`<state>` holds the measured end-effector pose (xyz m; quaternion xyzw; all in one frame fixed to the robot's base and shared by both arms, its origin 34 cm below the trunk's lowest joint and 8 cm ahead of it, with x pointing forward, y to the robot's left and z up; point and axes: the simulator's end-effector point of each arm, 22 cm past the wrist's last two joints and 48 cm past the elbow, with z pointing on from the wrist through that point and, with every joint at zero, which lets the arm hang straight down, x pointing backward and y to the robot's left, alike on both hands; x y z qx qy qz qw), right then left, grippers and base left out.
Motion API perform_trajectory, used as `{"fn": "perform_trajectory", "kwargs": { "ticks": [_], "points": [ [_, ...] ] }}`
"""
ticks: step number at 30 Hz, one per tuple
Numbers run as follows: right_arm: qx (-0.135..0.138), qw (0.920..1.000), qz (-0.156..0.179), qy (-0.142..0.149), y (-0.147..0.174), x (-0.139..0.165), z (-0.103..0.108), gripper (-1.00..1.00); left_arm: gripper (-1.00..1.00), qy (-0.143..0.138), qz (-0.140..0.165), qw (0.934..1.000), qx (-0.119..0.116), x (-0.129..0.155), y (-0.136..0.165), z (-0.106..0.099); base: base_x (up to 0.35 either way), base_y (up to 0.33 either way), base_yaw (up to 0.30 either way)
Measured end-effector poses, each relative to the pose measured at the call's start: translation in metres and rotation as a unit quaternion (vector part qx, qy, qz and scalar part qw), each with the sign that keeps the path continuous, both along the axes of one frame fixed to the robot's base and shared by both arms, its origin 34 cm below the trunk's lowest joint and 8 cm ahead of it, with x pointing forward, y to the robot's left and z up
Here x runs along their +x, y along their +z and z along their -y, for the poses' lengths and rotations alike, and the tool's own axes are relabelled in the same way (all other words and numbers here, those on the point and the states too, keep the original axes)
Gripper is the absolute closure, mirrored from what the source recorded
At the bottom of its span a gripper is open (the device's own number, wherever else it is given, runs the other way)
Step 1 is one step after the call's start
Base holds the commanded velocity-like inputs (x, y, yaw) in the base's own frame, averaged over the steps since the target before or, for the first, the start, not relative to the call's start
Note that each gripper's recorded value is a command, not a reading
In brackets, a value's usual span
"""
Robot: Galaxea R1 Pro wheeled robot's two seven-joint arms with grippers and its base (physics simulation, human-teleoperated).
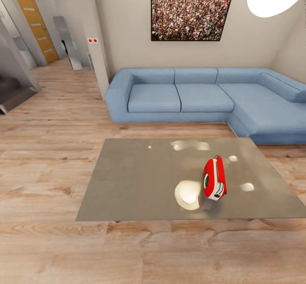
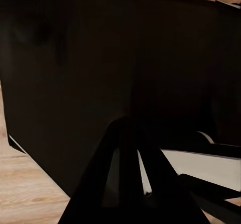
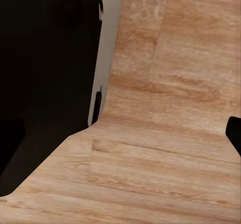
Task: Turn on the radio receiver that's on the table in the living room.
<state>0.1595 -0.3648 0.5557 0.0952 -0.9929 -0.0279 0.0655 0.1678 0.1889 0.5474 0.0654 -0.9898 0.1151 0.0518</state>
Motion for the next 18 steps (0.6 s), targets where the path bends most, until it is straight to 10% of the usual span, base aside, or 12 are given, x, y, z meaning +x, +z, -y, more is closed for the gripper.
{"fn": "perform_trajectory", "kwargs": {
  "ticks": [18],
  "points": [
    [0.0,0.9999,0.014,0.0,0.001,0.011,0.0,-1.0,1.0,0.0,0.014,0.9999,0.0,0.011,0.001,0.0,0.0,0.0,0.0]
  ]
}}
